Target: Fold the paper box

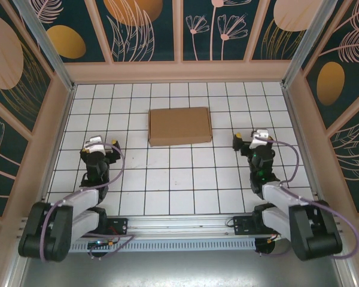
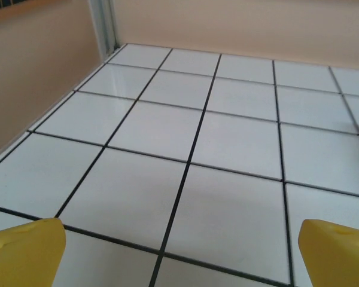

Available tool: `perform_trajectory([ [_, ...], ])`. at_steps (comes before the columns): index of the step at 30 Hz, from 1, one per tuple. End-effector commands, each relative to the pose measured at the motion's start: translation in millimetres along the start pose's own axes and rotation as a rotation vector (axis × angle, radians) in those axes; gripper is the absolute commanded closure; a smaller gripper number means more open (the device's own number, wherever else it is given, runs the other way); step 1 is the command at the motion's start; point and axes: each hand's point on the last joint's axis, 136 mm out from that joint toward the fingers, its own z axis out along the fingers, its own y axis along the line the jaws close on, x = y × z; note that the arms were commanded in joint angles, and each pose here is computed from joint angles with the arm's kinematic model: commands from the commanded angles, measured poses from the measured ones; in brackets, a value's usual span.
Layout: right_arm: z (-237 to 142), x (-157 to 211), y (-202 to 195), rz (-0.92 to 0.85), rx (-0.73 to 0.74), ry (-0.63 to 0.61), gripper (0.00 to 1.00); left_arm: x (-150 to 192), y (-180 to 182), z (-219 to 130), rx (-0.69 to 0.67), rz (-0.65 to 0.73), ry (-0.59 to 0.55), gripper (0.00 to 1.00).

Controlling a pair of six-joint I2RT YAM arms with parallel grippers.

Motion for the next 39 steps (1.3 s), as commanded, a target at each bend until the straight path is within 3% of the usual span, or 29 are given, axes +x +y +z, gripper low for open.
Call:
perform_trajectory([
  [1,-7,-32,-20,0.09,-0.024,-0.24,0.01,-62,0,-11,0.022,-0.044,-0.312,0.01],
  [7,21,-14,-23,0.08,-0.071,-0.22,0.01,-46,-15,22,0.079,0.038,-0.264,0.01],
  [8,28,-7,-24,0.087,-0.068,-0.161,0.01,-48,-16,26,0.08,0.044,-0.271,0.01],
  [10,45,-3,-22,0.092,-0.093,-0.101,0.01,-40,-19,45,0.107,0.042,-0.167,0.01],
  [12,47,-1,-21,0.082,-0.083,-0.088,0.01,-39,-12,54,0.109,0.003,-0.142,0.01],
  [39,46,-2,-20,0.06,-0.051,-0.096,0.01,-40,-11,50,0.108,0.005,-0.157,0.01],
])
